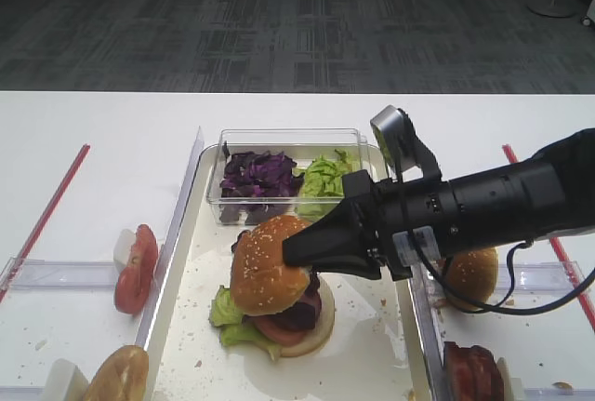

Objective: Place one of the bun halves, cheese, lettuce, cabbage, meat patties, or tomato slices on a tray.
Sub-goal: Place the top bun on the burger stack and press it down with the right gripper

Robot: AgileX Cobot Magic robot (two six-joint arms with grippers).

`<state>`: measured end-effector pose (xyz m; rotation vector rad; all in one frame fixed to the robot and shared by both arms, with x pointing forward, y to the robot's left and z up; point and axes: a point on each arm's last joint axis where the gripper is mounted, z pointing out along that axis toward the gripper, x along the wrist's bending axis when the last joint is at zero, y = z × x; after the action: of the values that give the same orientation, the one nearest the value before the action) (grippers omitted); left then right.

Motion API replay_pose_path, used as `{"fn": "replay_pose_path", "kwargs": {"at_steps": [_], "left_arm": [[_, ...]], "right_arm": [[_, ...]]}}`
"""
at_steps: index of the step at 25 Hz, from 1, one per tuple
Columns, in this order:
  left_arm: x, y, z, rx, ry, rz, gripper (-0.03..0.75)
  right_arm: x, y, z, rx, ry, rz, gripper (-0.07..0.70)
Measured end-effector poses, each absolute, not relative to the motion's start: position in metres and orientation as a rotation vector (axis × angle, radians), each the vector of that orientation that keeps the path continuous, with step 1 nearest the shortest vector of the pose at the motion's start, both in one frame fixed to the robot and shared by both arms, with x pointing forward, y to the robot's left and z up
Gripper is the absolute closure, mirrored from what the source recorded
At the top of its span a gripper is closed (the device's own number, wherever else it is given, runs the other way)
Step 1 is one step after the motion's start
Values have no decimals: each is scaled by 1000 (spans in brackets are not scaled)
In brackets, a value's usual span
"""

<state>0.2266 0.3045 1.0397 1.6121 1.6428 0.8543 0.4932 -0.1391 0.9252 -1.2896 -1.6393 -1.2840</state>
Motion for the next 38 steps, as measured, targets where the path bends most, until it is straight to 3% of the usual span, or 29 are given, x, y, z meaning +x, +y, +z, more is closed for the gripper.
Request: {"fn": "replay_pose_path", "kwargs": {"at_steps": [38], "left_arm": [[227, 305, 1040, 1612, 1643, 854, 223]], "right_arm": [[495, -142, 913, -1460, -1599, -1139, 513]]}}
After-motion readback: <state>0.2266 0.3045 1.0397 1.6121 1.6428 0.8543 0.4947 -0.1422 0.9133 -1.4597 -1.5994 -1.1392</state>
